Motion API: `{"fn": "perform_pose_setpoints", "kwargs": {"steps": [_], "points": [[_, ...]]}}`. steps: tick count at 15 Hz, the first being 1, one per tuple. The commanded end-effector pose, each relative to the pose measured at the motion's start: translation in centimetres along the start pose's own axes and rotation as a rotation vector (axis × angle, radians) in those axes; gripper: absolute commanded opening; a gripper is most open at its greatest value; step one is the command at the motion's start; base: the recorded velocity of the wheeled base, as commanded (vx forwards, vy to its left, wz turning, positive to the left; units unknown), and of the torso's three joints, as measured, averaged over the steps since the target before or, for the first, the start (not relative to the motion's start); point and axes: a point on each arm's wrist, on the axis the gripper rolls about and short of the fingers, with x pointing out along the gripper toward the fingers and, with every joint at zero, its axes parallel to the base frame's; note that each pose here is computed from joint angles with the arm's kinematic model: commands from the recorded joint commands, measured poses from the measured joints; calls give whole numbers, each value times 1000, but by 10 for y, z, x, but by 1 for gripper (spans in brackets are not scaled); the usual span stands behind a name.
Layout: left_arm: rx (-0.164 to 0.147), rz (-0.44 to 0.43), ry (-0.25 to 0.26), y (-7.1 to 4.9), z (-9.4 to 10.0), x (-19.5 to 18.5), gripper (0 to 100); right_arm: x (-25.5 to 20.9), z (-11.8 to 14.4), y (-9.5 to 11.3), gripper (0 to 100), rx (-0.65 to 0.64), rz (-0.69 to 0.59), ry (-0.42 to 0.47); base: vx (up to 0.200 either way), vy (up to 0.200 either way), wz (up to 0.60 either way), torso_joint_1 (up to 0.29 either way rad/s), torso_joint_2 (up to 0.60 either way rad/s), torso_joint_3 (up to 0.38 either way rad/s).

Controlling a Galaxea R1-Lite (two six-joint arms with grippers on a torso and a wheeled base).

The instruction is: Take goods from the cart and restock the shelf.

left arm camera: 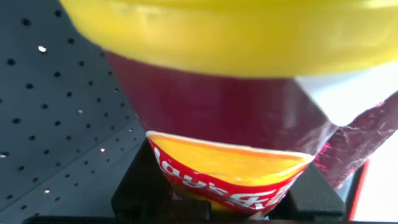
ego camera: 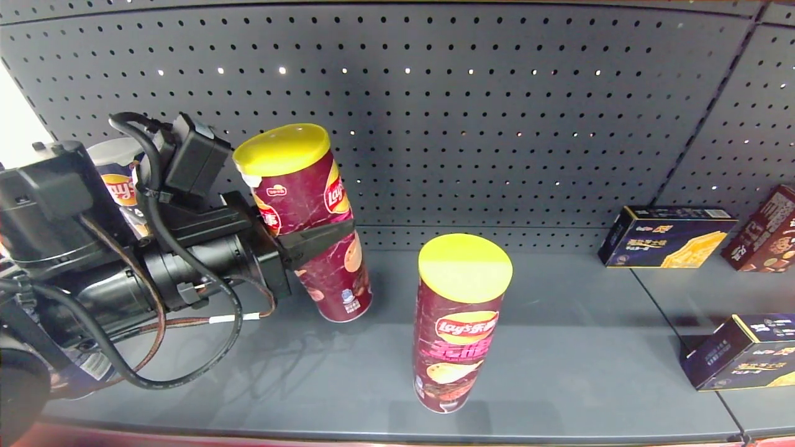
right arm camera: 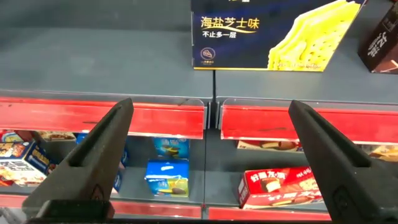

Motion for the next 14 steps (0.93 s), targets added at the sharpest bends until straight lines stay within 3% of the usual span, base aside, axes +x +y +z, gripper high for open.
{"fn": "perform_pose_setpoints", "kwargs": {"steps": [1, 5, 6, 8, 10, 14], "points": [[6, 6, -10, 2, 3, 0, 0, 0, 0, 0, 100, 0, 2, 1, 0, 0, 0, 0, 0, 0], [21, 68, -38, 12, 16, 11, 0, 0, 0, 0, 100, 0, 0, 1, 0, 0, 0, 0, 0, 0], [11, 73, -21, 15, 17, 18, 0, 0, 0, 0, 100, 0, 0, 1, 0, 0, 0, 0, 0, 0], [-36, 71, 82, 17, 21, 25, 0, 0, 0, 0, 100, 0, 0, 1, 0, 0, 0, 0, 0, 0], [-66, 116, 158, 11, 23, 32, 0, 0, 0, 0, 100, 0, 2, 1, 0, 0, 0, 0, 0, 0], [-56, 183, 188, -8, 19, 51, 0, 0, 0, 0, 100, 0, 0, 1, 0, 0, 0, 0, 0, 0]]}}
